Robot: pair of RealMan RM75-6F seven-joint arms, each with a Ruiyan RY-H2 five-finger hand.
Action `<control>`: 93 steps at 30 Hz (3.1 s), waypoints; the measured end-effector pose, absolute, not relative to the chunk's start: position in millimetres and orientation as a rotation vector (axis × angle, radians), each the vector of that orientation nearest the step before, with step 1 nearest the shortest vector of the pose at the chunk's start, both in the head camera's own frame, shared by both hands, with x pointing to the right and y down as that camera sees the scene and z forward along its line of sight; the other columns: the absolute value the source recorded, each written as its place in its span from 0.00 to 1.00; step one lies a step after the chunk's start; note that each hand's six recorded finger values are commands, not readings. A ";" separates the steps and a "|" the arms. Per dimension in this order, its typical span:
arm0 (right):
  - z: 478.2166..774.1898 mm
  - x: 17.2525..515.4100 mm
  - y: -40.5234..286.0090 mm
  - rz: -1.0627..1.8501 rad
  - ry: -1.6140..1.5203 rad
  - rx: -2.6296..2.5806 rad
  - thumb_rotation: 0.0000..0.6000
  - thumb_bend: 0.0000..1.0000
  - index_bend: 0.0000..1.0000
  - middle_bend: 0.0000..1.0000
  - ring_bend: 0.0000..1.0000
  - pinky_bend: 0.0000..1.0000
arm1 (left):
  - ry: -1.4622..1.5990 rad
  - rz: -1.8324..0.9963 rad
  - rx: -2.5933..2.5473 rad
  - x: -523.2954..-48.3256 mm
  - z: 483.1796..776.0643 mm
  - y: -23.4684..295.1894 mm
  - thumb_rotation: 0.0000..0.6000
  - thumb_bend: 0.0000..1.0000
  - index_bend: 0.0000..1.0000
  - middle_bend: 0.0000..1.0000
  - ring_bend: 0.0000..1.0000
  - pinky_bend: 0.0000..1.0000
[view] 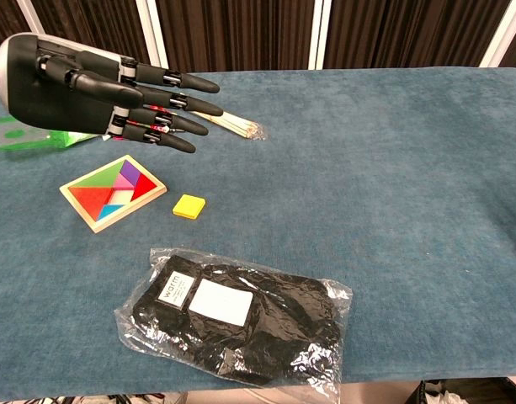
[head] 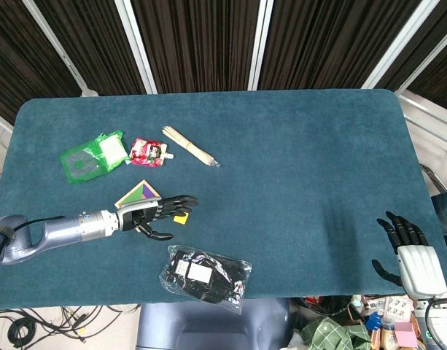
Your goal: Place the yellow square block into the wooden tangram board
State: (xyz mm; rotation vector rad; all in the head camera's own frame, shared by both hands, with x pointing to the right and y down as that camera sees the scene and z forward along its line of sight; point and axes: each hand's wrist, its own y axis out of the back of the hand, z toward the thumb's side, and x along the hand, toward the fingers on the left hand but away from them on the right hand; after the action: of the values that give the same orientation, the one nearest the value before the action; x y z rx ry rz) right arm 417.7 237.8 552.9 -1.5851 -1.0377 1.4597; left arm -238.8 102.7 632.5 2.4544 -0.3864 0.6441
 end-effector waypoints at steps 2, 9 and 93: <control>553.3 417.2 238.2 1.460 -1.036 -1.587 1.00 0.18 0.15 0.05 0.07 0.13 | -0.378 0.646 2.461 -239.4 629.8 104.2 1.00 0.31 0.02 0.00 0.00 0.00; 551.8 419.2 237.3 1.457 -1.040 -1.581 1.00 0.18 0.15 0.05 0.07 0.13 | -0.360 0.655 2.476 -240.9 621.9 109.5 1.00 0.31 0.02 0.00 0.00 0.00; 550.1 425.4 235.0 1.468 -1.066 -1.586 1.00 0.18 0.15 0.05 0.07 0.13 | -0.571 2.224 3.162 -198.5 727.7 126.9 1.00 0.31 0.37 0.00 0.00 0.00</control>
State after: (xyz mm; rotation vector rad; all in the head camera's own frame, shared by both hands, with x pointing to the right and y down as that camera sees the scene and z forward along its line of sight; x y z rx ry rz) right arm 425.4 235.0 550.1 -1.5861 -1.0656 1.4684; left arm -198.5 126.9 727.7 3.1617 -0.5711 2.2239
